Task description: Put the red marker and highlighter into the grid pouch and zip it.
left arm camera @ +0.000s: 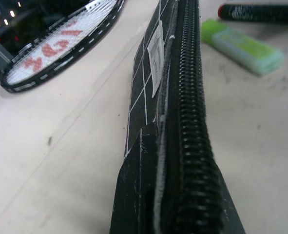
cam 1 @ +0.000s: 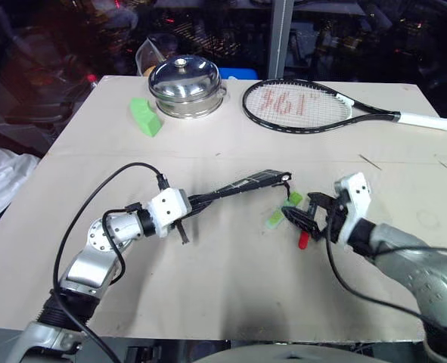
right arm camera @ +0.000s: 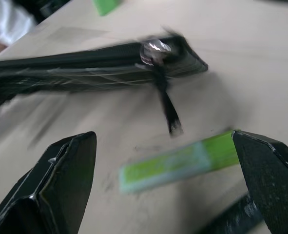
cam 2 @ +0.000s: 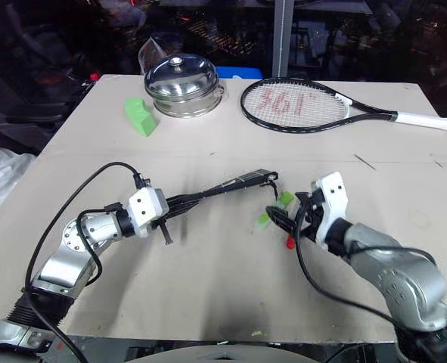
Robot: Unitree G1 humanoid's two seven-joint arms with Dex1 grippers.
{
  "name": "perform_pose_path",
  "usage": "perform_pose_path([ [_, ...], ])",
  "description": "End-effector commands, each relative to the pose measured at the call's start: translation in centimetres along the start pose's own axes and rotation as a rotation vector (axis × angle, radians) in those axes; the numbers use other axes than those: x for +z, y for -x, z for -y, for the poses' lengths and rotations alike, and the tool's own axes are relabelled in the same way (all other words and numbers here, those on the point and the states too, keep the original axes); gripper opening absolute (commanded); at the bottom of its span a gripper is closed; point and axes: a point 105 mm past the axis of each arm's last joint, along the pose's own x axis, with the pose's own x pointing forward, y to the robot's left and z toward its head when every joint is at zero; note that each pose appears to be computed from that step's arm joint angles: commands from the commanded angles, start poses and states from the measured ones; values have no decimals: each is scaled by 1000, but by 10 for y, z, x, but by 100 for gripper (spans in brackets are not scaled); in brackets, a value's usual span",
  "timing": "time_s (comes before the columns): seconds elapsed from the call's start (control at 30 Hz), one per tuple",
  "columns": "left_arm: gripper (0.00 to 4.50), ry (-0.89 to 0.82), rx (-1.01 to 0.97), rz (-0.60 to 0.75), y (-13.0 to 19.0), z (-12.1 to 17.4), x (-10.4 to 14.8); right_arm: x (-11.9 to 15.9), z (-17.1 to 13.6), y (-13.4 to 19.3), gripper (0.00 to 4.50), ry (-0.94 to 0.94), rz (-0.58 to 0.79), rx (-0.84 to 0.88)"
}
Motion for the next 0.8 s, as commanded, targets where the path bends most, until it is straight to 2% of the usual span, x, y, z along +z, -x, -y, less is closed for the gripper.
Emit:
perform_pose_path([
  [0.03, 3, -5, 19, 26, 0, -5, 13, 12, 1, -7, 450, -24, 9, -1],
  [0.33, 3, -9, 12, 35, -4, 5, 13, 31, -3, -27, 450, -96, 70, 23],
  [0.43, 0, -26, -1, 38, -5, 9, 14, 33, -2, -27, 367, -92, 75, 25],
  [0.47, 0, -30, -3, 39, -6, 9, 15, 34, -3, -26, 327, -87, 75, 30],
  [0.67, 0, -45, -5, 27, -8, 9, 12, 35, -7, -20, 24, -61, 71, 56],
  [0.7, 0, -48, -7, 26, -8, 9, 12, 35, -7, -20, 4, -55, 70, 59],
  [0.8, 0, -51, -9, 27, -9, 9, 12, 34, -9, -18, 4, -43, 57, 68],
])
